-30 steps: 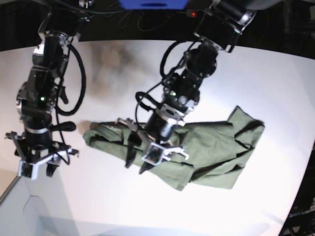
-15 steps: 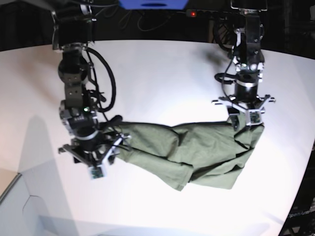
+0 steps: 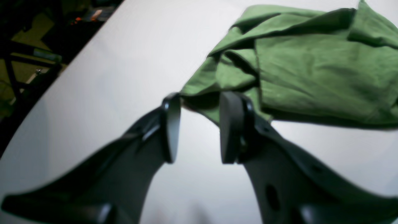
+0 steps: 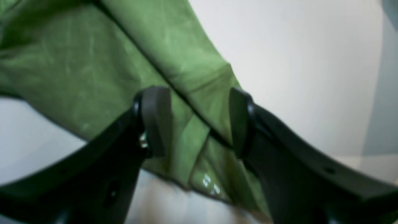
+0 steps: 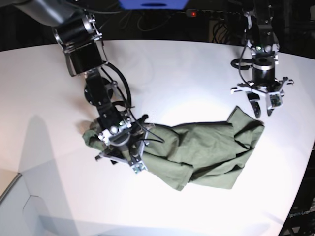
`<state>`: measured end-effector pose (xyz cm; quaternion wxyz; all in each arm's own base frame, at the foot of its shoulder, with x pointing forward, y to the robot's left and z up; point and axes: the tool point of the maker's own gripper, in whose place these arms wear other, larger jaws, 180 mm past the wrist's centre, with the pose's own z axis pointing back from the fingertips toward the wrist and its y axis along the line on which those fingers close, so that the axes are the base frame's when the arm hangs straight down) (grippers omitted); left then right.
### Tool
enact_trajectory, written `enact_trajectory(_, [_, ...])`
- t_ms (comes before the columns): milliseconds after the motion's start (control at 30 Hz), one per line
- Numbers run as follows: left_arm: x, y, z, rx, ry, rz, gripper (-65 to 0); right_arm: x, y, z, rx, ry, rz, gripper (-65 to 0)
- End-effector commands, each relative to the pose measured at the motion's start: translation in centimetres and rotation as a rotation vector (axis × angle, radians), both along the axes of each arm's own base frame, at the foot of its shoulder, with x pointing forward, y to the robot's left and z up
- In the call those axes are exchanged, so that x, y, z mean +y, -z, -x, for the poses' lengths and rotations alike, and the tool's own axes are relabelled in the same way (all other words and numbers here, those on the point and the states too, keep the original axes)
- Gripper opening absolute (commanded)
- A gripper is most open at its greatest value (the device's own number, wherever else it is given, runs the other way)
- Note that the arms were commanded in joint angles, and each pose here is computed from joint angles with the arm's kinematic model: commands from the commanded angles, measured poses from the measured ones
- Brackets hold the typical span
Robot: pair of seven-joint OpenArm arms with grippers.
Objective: Layout the t-shirt on the table in an organized manner, then fold the t-shirt properly
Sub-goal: 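Drag the t-shirt edge with the right gripper away from the left gripper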
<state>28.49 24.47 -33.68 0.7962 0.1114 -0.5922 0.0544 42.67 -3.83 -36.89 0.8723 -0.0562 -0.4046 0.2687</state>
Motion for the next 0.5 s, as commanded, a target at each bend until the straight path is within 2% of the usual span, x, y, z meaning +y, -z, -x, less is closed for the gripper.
enact_trajectory(0, [0.3, -1.3, -0.2, -0.043, -0.002, -0.017, -44.2, 0.4, -1.5, -1.3, -0.047, -0.008, -0.012, -34.7])
enact_trajectory(167, [0.4, -1.1, 0.0, -0.037, -0.003, -0.017, -44.2, 0.2, 0.5, -1.7, -0.024, -0.013, -0.011, -34.8])
enact_trajectory(267, [0.4, -1.1, 0.0, -0.036, -0.003, -0.017, -44.2, 0.4, 0.4, -1.9, -0.043, -0.020, -0.023, -35.2])
enact_trajectory(333, [0.4, -1.1, 0.0, -0.036, -0.003, -0.017, -44.2, 0.3, 0.4, -1.9, -0.047, -0.019, -0.024, -37.7])
enact_trajectory(467, [0.4, -1.1, 0.0, -0.037, -0.003, -0.017, -44.2, 0.3, -0.2, -2.5, -0.060, -0.019, -0.024, -46.9])
